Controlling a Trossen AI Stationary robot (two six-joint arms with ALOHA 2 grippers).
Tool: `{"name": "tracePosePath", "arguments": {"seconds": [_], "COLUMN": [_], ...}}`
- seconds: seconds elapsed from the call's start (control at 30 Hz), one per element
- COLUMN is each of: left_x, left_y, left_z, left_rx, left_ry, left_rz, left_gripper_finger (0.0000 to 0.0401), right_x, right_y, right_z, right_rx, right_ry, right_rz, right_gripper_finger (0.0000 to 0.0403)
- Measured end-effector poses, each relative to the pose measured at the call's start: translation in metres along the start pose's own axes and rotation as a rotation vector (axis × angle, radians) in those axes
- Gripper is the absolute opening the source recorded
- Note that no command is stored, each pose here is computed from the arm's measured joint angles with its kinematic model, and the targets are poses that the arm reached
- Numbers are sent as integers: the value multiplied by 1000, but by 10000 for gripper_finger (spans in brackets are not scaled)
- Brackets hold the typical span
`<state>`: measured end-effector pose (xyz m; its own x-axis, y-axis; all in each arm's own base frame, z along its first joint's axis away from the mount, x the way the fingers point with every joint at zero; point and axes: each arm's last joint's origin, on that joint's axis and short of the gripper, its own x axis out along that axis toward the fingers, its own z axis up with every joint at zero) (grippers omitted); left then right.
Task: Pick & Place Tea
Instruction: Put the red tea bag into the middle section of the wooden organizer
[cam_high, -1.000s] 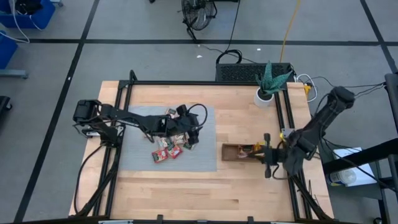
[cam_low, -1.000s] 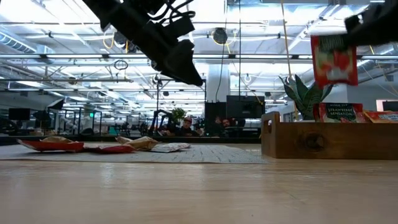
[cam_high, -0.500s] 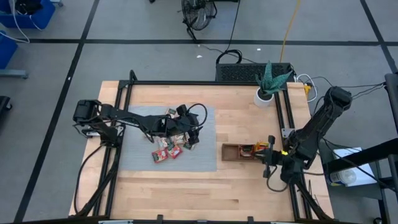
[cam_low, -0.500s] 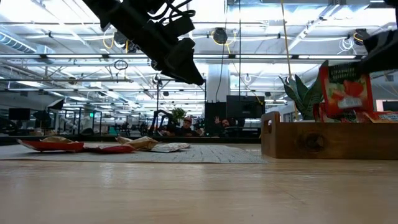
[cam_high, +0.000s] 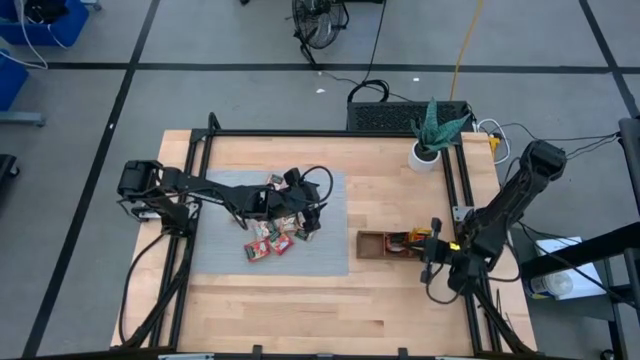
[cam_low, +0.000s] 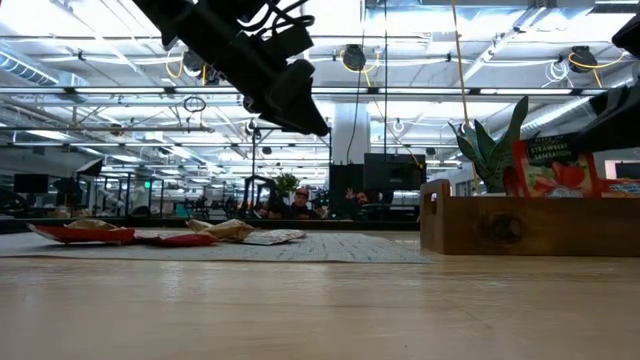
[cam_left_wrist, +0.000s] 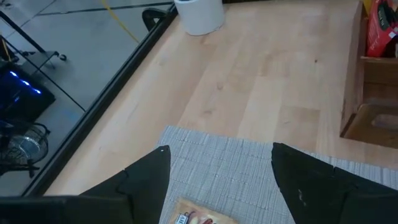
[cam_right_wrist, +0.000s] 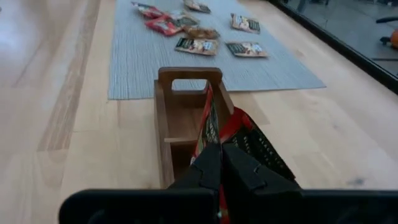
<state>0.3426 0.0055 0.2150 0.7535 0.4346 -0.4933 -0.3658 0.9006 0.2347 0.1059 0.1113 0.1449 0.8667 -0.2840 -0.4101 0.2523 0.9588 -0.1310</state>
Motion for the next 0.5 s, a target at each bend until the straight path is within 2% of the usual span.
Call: {"name": "tracePosePath", "arguments": {"seconds": [0.13,0.3,0.5], "left_x": [0,0,0], "left_y": [0,0,0], "left_z": [1,2,1], "left_rx": [-7,-7,-12], "left_ry": [-14,-15,-14], "left_rz": [0,0,0], "left_gripper_finger": [273,274,273], "right_x": [4,7,8], "right_y": [-1,-4,-7], "right_z": [-11,-17,-23], "right_rx": [27,-1,-30], "right_ry": [-38,-108,-98], "right_rz": [25,7,4], "right_gripper_finger": [0,0,0]}}
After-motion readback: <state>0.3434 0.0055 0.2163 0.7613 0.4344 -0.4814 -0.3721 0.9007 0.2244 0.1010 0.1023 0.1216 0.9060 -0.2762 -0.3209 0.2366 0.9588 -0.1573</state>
